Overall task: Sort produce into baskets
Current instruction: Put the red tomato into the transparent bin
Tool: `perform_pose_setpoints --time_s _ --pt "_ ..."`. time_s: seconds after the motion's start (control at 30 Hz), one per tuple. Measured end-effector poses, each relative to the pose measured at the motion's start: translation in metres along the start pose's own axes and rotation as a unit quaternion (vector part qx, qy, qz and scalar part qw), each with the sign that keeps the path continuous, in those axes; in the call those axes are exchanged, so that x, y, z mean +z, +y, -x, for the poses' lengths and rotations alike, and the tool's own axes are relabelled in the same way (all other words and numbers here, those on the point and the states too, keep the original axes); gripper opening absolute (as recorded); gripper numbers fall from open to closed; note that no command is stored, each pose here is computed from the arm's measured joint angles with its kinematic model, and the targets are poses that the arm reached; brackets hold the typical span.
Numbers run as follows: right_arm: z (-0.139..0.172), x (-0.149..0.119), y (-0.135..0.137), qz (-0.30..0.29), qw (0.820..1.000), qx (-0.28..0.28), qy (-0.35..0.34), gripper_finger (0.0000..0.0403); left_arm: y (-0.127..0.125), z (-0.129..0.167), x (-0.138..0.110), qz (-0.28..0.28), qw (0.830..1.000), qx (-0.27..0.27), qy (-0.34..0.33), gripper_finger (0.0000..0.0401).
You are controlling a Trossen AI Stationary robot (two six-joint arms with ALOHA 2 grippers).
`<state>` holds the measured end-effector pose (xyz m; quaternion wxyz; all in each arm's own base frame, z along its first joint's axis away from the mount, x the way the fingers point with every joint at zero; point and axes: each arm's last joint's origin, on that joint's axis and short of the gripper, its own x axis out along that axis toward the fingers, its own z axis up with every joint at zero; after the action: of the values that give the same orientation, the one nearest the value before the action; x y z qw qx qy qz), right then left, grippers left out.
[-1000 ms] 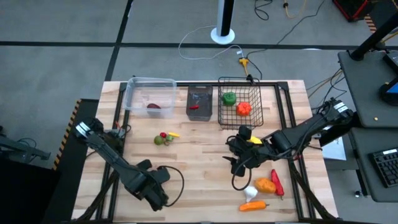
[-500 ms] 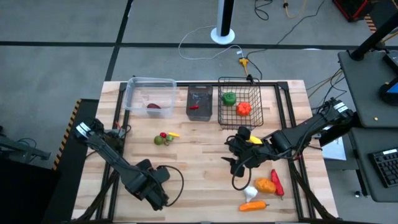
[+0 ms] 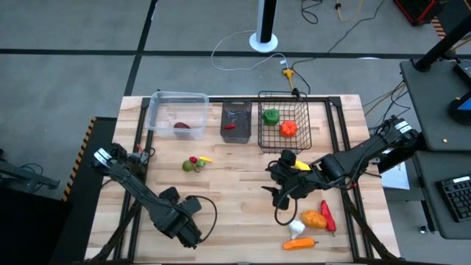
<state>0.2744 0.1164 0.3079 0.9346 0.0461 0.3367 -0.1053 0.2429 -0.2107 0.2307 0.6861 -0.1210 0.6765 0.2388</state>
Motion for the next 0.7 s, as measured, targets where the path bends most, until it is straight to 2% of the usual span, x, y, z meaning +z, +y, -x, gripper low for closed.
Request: perform_pose_setpoints --time_s 0.37,0.7 --pt "0.000 0.000 0.000 0.003 1.000 0.000 -0.001 0.0291 -0.004 -0.011 0.004 -0.003 1.000 0.013 0.004 0.0379" --pt "0.000 0.000 0.000 0.005 1.000 0.001 -0.002 0.0293 0.000 -0.038 0.001 0.000 1.000 0.008 0.010 0.0379"
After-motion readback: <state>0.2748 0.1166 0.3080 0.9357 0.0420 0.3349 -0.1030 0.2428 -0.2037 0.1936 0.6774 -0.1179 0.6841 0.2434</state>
